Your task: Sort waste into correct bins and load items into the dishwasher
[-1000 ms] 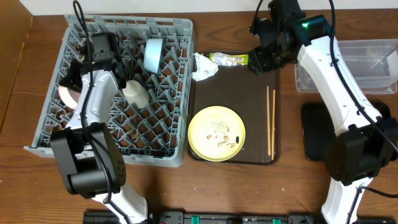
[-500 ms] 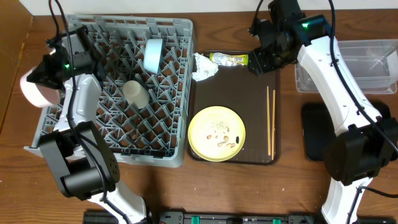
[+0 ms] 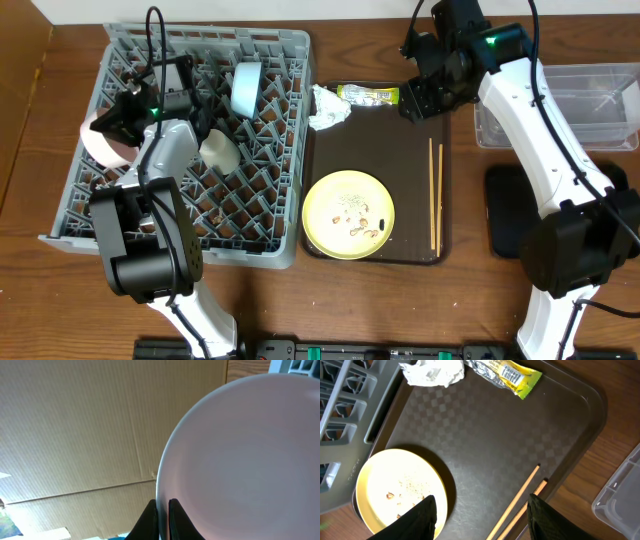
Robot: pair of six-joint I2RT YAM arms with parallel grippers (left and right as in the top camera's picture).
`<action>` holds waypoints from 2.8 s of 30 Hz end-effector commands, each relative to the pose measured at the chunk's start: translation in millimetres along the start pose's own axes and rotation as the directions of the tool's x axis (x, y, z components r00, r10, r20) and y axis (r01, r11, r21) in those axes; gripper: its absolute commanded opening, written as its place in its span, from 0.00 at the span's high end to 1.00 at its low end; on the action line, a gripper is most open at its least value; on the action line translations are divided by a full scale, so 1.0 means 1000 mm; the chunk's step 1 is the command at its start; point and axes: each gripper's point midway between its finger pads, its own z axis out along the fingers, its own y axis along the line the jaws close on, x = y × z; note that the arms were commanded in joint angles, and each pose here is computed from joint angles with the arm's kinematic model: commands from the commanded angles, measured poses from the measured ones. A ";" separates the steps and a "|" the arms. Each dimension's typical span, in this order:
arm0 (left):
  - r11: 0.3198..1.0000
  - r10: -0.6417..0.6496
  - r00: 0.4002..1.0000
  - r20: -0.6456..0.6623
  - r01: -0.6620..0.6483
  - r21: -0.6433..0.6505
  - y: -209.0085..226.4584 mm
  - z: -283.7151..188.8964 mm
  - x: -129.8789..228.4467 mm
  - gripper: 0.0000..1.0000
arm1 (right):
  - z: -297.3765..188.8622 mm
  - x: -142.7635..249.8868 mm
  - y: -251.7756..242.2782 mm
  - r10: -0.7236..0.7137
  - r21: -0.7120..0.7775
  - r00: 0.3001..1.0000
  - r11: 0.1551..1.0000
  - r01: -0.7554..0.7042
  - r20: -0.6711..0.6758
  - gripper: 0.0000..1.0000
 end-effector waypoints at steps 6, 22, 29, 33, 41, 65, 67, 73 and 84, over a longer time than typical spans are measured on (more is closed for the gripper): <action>0.998 0.052 0.999 -0.010 -0.052 -0.027 -0.006 0.004 -0.003 0.92 | -0.007 0.000 0.000 -0.008 -0.011 1.000 1.000 0.008 0.013 0.44; 0.999 0.017 0.997 0.080 -0.013 -0.053 -0.001 -0.031 -0.027 0.62 | -0.007 -0.001 0.002 -0.008 -0.020 1.000 1.000 0.008 0.015 0.43; 0.874 -0.456 0.890 -0.018 0.444 -0.197 0.040 -0.048 -0.006 0.43 | -0.008 0.003 0.007 -0.004 -0.051 1.000 0.999 0.004 0.001 0.43; 0.852 -0.496 0.868 0.033 0.494 -0.175 0.041 -0.067 -0.014 0.37 | -0.008 0.006 0.008 -0.001 -0.055 1.000 0.998 0.000 -0.011 0.43; 0.799 -0.579 0.802 0.145 0.594 -0.097 0.041 -0.107 -0.033 0.33 | -0.008 0.008 0.009 0.000 -0.056 1.000 0.998 -0.001 -0.020 0.42; 0.400 -0.908 0.335 0.252 0.871 0.285 0.031 -0.128 -0.084 0.39 | -0.006 0.013 -0.001 0.086 0.030 0.995 0.996 -0.085 -0.042 0.28; 0.405 -0.907 0.324 0.268 0.845 0.350 0.029 -0.137 -0.095 0.41 | -0.007 0.013 -0.005 0.104 0.054 0.994 0.993 -0.102 -0.040 0.28; 0.302 -0.949 0.189 0.250 0.770 0.563 0.019 -0.193 -0.119 0.36 | -0.006 0.008 -0.004 0.111 0.048 0.994 0.993 -0.110 -0.021 0.01; 0.285 -0.957 0.208 0.202 0.542 0.790 -0.011 -0.276 -0.132 0.27 | -0.012 0.017 -0.014 0.184 -0.007 0.982 0.983 -0.184 -0.048 0.01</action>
